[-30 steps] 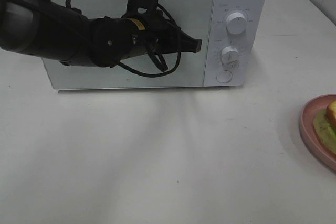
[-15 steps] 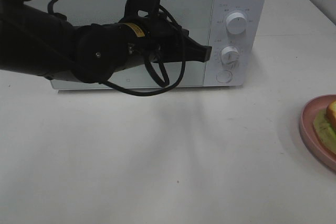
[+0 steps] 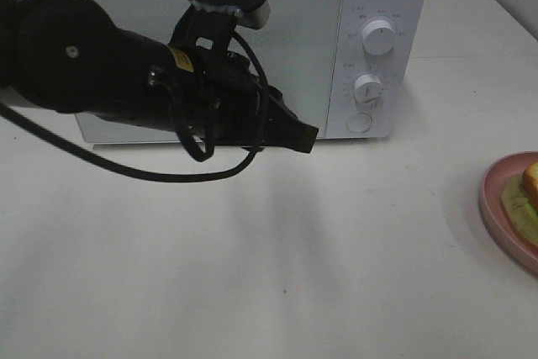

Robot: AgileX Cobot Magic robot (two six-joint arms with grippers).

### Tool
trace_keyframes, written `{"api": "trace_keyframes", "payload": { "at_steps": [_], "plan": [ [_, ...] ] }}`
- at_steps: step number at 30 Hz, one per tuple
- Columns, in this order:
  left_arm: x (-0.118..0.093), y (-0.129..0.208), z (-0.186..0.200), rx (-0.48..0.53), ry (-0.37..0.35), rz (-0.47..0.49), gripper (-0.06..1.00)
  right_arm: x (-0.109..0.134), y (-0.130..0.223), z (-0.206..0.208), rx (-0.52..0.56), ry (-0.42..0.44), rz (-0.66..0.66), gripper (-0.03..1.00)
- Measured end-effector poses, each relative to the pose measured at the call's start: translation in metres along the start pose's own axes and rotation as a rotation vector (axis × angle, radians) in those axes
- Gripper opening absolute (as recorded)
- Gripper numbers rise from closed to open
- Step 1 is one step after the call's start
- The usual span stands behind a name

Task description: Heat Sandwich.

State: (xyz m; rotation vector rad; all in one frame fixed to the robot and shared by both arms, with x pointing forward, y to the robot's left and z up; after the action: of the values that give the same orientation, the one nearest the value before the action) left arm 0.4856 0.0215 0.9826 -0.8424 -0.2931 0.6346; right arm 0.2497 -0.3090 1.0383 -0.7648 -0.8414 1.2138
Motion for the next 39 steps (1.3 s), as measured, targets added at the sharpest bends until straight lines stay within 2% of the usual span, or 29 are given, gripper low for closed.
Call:
{"api": "trace_keyframes", "payload": {
  "at_steps": [2, 3, 7, 12, 13, 16, 17, 18, 21, 22, 23, 25, 26, 27, 30, 31, 33, 36, 38, 39],
  "plan": [
    [-0.003, 0.0, 0.009, 0.025, 0.024, 0.0, 0.7, 0.0, 0.0, 0.0, 0.0, 0.0, 0.0, 0.76],
    [-0.006, 0.0, 0.017, 0.056, 0.05, 0.0, 0.88, 0.0, 0.0, 0.0, 0.0, 0.0, 0.0, 0.76],
    [-0.01, -0.001, 0.03, 0.083, 0.078, -0.015, 0.96, 0.0, 0.0, 0.0, 0.0, 0.0, 0.0, 0.76],
    [-0.015, 0.003, 0.053, 0.164, 0.128, -0.061, 0.99, 0.0, 0.0, 0.0, 0.0, 0.0, 0.0, 0.76],
    [-0.015, 0.003, 0.053, 0.164, 0.128, -0.061, 0.99, 0.0, 0.0, 0.0, 0.0, 0.0, 0.0, 0.76],
    [-0.008, 0.009, 0.071, 0.246, 0.139, -0.02, 0.99, 0.0, 0.0, 0.0, 0.0, 0.0, 0.0, 0.76],
    [0.007, 0.012, 0.079, 0.278, 0.114, 0.028, 0.99, 0.0, 0.0, 0.0, 0.0, 0.0, 0.0, 0.76],
    [0.007, 0.012, 0.079, 0.278, 0.114, 0.028, 0.99, 0.0, 0.0, 0.0, 0.0, 0.0, 0.0, 0.76],
    [0.029, 0.018, 0.091, 0.326, 0.081, 0.099, 0.99, 0.0, 0.0, 0.0, 0.0, 0.0, 0.0, 0.76],
    [0.044, 0.023, 0.1, 0.351, 0.056, 0.142, 0.99, 0.0, 0.0, 0.0, 0.0, 0.0, 0.0, 0.76],
    [0.044, 0.023, 0.1, 0.351, 0.056, 0.142, 0.99, 0.0, 0.0, 0.0, 0.0, 0.0, 0.0, 0.76],
    [0.058, 0.029, 0.109, 0.383, 0.034, 0.186, 0.99, 0.0, 0.0, 0.0, 0.0, 0.0, 0.0, 0.76],
    [0.074, 0.034, 0.118, 0.403, 0.0, 0.234, 0.99, 0.0, 0.0, 0.0, 0.0, 0.0, 0.0, 0.76],
    [0.074, 0.034, 0.118, 0.403, 0.0, 0.234, 0.99, 0.0, 0.0, 0.0, 0.0, 0.0, 0.0, 0.76],
    [0.095, 0.043, 0.131, 0.423, -0.047, 0.303, 0.99, 0.0, 0.0, 0.0, 0.0, 0.0, 0.0, 0.76],
    [0.108, 0.048, 0.142, 0.433, -0.084, 0.341, 0.99, 0.0, 0.0, 0.0, 0.0, 0.0, 0.0, 0.76],
    [0.113, 0.051, 0.146, 0.437, -0.1, 0.353, 0.99, 0.0, 0.0, 0.0, 0.0, 0.0, 0.0, 0.76],
    [0.134, 0.063, 0.168, 0.452, -0.173, 0.426, 0.99, 0.0, 0.0, 0.0, 0.0, 0.0, 0.0, 0.76],
    [0.138, 0.065, 0.173, 0.459, -0.186, 0.442, 0.99, 0.0, 0.0, 0.0, 0.0, 0.0, 0.0, 0.76],
    [0.145, 0.072, 0.185, 0.47, -0.219, 0.486, 0.99, 0.0, 0.0, 0.0, 0.0, 0.0, 0.0, 0.76]
  ]
}}
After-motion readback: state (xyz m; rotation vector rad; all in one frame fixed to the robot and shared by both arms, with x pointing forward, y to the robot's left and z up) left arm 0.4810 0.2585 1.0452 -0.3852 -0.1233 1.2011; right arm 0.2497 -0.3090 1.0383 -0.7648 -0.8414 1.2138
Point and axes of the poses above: a point on each arm's last joint axis where the gripper is mounted, z pointing back along that axis away from the gripper, x along the wrist's bending axis when the last joint is at zero, y = z × x, the point moved 2 cm from there along -z, pointing out along that axis toward the gripper, and after that the axes turned 11 degrees about -z, right-handed, at the moved point
